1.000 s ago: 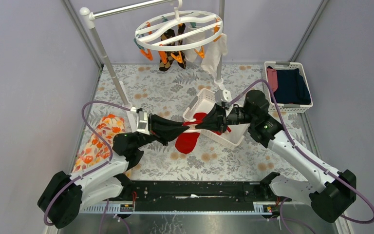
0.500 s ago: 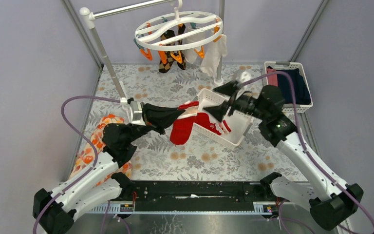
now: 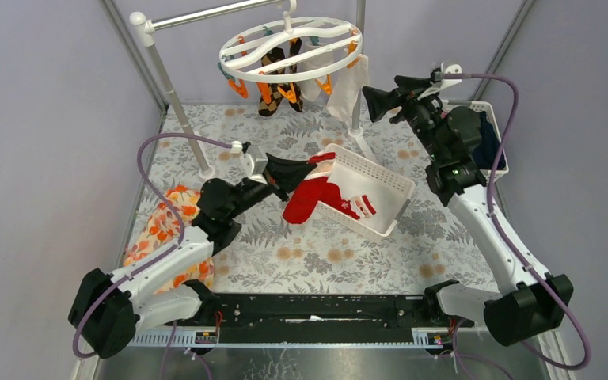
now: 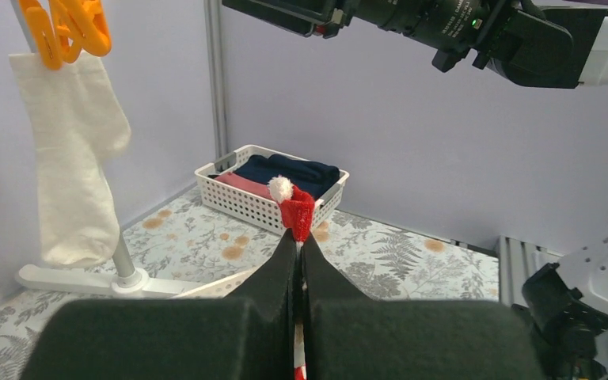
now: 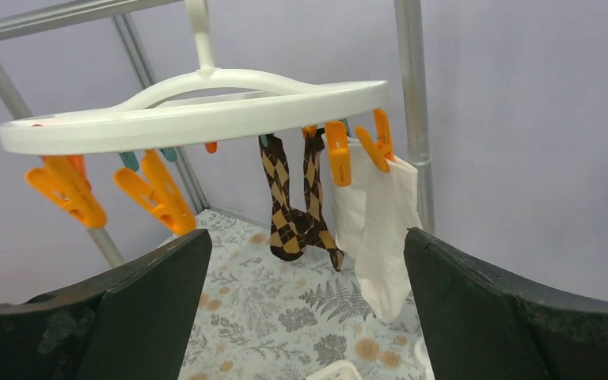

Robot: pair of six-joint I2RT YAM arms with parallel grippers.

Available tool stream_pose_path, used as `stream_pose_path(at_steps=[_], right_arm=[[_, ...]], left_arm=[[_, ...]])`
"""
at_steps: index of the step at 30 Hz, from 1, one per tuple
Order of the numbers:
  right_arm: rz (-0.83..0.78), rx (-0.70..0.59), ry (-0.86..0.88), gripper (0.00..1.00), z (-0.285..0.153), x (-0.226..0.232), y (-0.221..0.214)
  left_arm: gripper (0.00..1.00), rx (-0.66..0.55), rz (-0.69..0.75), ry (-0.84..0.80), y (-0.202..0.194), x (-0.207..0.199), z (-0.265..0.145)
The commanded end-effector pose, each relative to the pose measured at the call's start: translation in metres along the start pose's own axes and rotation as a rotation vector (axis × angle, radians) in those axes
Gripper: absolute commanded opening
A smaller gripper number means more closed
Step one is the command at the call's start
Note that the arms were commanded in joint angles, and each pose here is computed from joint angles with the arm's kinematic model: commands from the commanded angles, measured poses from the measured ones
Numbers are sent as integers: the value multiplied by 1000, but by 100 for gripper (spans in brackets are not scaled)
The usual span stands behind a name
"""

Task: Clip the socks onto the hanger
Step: Pick up the sock from the bin, then open the clamp at the hanger.

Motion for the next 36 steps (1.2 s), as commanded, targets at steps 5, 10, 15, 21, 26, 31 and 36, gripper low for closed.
stream_pose_path(at_steps=[5,10,15,21,26,31,36], right_arm=[[5,-118,22,80,36,-8,8],[-21,-81,124,88,63,-11,-7],[-56,-100,98,86,77,-17,-6],[-95,-96,285,85,51,-1,-14],[-137,-21,457,90,33,10,-24],[-174,-61,235,90,33,-5,-20],[-123,-165,21,74,41,-21,-14]], left_arm=[[0,-187,186,33,7,18,21],[0,-229,252,2,2,25,35],[0,-204,303,-6,-9,31,42],[0,-196,288,3,-22,34,36],[0,-179,273,29,-22,42,29],[0,-178,254,12,-23,42,27],[0,-177,253,16,-23,42,24]])
Point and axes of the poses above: each gripper's point midway between its finger pads, its own z axis out along the fingers, its own x axis along the line the jaws close on, y = z × x, the point moved 10 cm from there along -z, back along the fingers, and after that the axes turned 3 degrees about z, right-handed, at the moved point
